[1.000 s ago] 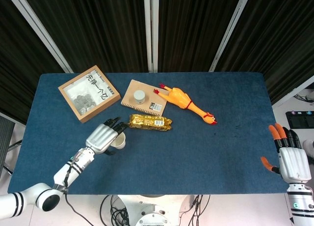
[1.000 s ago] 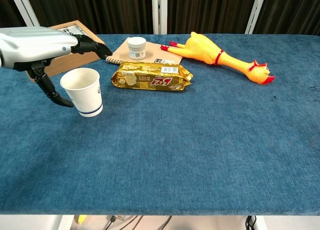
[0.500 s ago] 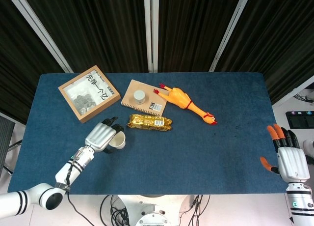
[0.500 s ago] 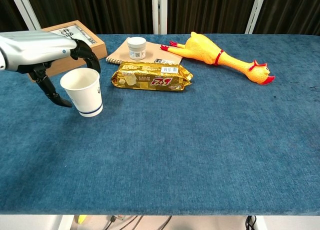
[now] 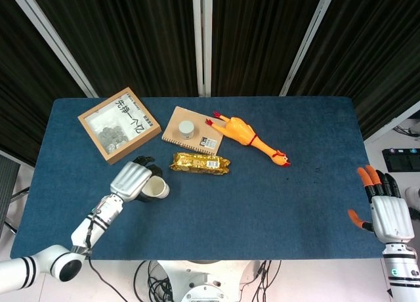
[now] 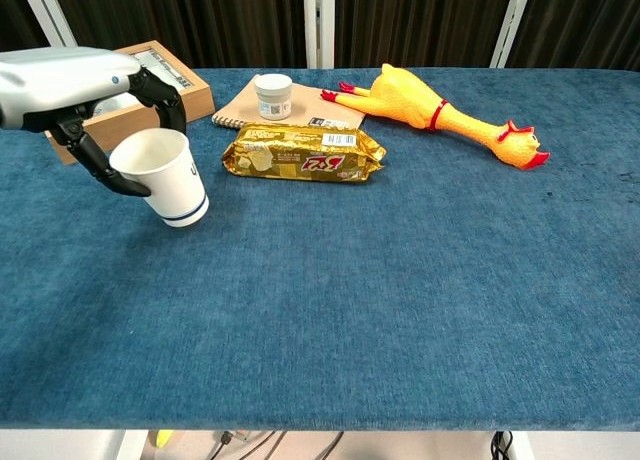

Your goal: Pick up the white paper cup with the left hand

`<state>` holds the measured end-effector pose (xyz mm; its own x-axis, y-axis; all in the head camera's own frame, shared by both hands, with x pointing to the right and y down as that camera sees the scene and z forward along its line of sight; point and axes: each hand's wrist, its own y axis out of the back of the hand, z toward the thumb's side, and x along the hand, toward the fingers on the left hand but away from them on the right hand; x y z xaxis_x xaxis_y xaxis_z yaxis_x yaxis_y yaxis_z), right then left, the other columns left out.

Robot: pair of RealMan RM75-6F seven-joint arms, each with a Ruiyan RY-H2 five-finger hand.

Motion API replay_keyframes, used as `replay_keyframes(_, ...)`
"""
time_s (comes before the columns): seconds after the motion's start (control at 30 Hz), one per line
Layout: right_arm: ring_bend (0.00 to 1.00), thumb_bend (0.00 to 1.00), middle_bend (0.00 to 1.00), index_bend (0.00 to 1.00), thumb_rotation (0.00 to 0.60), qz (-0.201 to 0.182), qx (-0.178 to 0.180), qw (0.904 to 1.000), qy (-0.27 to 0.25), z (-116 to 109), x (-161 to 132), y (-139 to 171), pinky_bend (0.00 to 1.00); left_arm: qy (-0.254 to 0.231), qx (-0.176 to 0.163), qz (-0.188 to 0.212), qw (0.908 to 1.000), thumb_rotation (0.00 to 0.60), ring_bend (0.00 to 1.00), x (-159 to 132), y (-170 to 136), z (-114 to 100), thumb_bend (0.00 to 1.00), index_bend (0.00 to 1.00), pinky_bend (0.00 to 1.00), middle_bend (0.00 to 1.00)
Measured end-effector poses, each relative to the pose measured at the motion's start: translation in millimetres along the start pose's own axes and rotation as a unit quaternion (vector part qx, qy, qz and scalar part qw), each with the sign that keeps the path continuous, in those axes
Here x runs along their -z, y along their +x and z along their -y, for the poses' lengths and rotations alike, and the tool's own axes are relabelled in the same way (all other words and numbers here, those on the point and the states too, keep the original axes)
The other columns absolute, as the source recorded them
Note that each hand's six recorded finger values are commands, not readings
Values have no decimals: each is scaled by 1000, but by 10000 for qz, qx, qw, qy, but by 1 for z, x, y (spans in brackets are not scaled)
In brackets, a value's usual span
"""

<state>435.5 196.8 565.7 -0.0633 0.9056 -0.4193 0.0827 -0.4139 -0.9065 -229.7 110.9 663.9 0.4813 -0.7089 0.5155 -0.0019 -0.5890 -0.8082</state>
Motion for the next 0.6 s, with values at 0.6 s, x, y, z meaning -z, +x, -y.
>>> replay_keyframes(0.6,0,176,0,0,600,-39,-249,9997,19,8,-2,-1,0,-2255,-411,586,9716,600,196,-8,-12,32,147,449,234,440)
